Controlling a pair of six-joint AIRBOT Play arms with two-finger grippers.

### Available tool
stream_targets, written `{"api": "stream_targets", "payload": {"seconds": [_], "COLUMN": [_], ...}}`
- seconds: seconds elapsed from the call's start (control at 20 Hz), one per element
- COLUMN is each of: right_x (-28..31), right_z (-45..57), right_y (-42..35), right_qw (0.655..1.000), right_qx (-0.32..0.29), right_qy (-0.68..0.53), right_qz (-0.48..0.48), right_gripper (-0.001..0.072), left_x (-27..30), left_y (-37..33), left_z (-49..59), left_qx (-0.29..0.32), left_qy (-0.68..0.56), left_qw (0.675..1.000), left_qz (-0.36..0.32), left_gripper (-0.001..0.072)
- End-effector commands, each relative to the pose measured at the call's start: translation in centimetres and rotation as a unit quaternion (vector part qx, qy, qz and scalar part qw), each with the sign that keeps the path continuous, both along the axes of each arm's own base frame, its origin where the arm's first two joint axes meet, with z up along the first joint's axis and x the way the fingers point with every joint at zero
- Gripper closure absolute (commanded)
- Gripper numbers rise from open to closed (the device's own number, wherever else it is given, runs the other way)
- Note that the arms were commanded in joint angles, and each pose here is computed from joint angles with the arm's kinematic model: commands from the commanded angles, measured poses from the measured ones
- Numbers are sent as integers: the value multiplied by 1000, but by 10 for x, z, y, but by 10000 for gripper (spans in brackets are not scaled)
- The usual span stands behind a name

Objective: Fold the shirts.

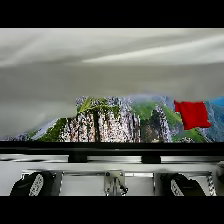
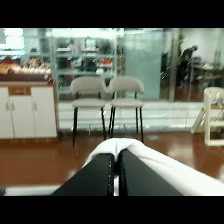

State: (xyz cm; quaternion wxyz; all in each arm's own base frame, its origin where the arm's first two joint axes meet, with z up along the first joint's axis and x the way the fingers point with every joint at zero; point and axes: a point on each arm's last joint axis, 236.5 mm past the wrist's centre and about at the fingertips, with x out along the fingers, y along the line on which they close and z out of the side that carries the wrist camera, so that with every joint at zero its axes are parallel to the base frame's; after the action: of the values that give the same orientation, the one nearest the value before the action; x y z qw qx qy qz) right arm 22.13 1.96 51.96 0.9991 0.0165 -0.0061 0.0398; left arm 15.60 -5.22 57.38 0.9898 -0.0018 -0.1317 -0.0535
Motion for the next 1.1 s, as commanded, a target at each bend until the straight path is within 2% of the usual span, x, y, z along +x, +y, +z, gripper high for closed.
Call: {"api": "stream_targets", "payload": {"seconds": [0.0,0.15,0.25,0.35,0.45,0.55,0.65,0.8,0.9,1.05], "right_x": [5,53,91,134,178,226,269,324,347,351], "right_z": [-47,-125,-181,-246,-318,-382,-430,-466,-483,-517], "right_y": [-20,-21,-21,-18,-13,-2,13,31,28,22], "right_qw": [994,963,929,891,854,834,829,841,848,836], "right_qx": [-9,-9,-7,1,12,42,84,164,191,193], "right_qy": [103,266,369,455,521,550,552,513,494,514], "right_qz": [-41,-31,-23,-9,6,22,41,47,31,12], "right_gripper": [645,645,645,645,645,645,645,645,645,644], "left_x": [17,75,118,152,186,226,267,326,348,366], "left_y": [27,46,55,55,57,60,54,43,27,9], "left_z": [-53,-133,-206,-283,-345,-388,-419,-454,-478,-506], "left_qx": [-5,-38,-72,-80,-106,-152,-196,-261,-242,-226], "left_qy": [105,233,327,414,470,494,501,480,477,480], "left_qw": [993,971,942,906,875,854,839,833,840,843], "left_qz": [51,38,18,-20,-51,-62,-79,-84,-88,-87], "left_gripper": [669,669,669,668,668,668,668,668,668,668]}}
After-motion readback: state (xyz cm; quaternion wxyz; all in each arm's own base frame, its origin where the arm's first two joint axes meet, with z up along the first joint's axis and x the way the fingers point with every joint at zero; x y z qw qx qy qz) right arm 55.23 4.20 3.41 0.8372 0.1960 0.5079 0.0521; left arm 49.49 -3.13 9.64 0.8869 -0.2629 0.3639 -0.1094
